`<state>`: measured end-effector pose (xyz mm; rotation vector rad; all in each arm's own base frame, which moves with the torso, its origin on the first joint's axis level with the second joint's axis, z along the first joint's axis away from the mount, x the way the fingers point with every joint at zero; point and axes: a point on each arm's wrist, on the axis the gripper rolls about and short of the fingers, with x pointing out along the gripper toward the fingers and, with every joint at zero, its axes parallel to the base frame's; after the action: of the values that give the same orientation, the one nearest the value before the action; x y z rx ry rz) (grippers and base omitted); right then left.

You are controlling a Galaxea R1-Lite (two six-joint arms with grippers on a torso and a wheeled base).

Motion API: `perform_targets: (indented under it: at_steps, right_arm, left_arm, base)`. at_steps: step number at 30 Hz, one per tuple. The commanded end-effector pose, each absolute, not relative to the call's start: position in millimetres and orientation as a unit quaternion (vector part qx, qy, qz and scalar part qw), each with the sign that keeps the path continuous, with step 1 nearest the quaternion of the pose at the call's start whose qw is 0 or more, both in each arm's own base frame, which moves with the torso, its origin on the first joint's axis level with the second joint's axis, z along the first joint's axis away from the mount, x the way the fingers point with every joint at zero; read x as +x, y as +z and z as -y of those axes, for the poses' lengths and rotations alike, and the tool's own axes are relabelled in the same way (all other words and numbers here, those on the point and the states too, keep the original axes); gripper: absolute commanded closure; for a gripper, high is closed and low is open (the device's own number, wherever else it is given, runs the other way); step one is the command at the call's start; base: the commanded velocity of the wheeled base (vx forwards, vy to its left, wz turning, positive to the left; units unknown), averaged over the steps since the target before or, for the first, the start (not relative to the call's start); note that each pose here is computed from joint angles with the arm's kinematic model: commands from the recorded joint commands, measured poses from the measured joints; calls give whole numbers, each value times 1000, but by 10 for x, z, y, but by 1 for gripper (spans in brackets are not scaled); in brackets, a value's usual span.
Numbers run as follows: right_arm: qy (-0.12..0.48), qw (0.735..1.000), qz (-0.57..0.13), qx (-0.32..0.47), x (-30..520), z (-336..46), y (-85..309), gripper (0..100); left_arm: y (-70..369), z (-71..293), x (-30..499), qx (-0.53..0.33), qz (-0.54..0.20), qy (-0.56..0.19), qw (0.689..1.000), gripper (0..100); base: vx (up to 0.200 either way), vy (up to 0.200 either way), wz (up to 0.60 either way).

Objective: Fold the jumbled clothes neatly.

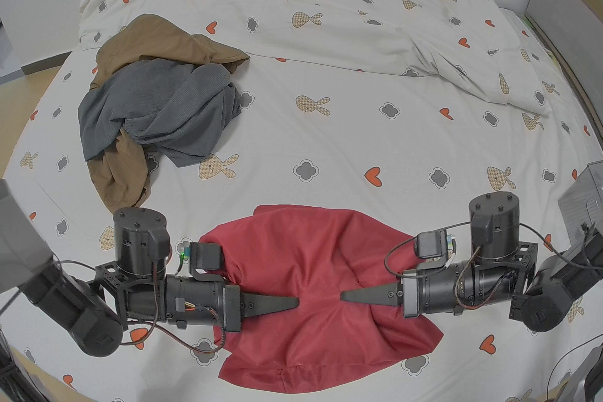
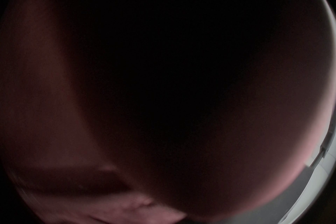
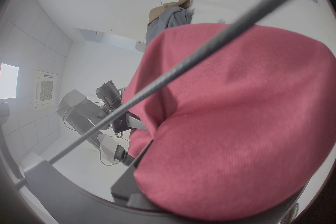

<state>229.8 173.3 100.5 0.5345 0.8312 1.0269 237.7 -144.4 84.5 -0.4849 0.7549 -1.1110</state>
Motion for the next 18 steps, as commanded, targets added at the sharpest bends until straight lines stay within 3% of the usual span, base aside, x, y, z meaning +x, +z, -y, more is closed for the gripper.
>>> perform_targets:
  at_steps: [1, 18]
  right_arm:
    - [492, 763, -340, 246, 2211, -1695, 1365, 100]
    - [488, 759, -355, 243, 2171, -1687, 1376, 100]
  left_arm:
    - [1306, 1394, 2280, -217, -300, -527, 765, 100]
    - [1295, 1401, 2286, -217, -318, -521, 762, 100]
  base:
    - [0, 0, 0]
    - [0, 0, 0]
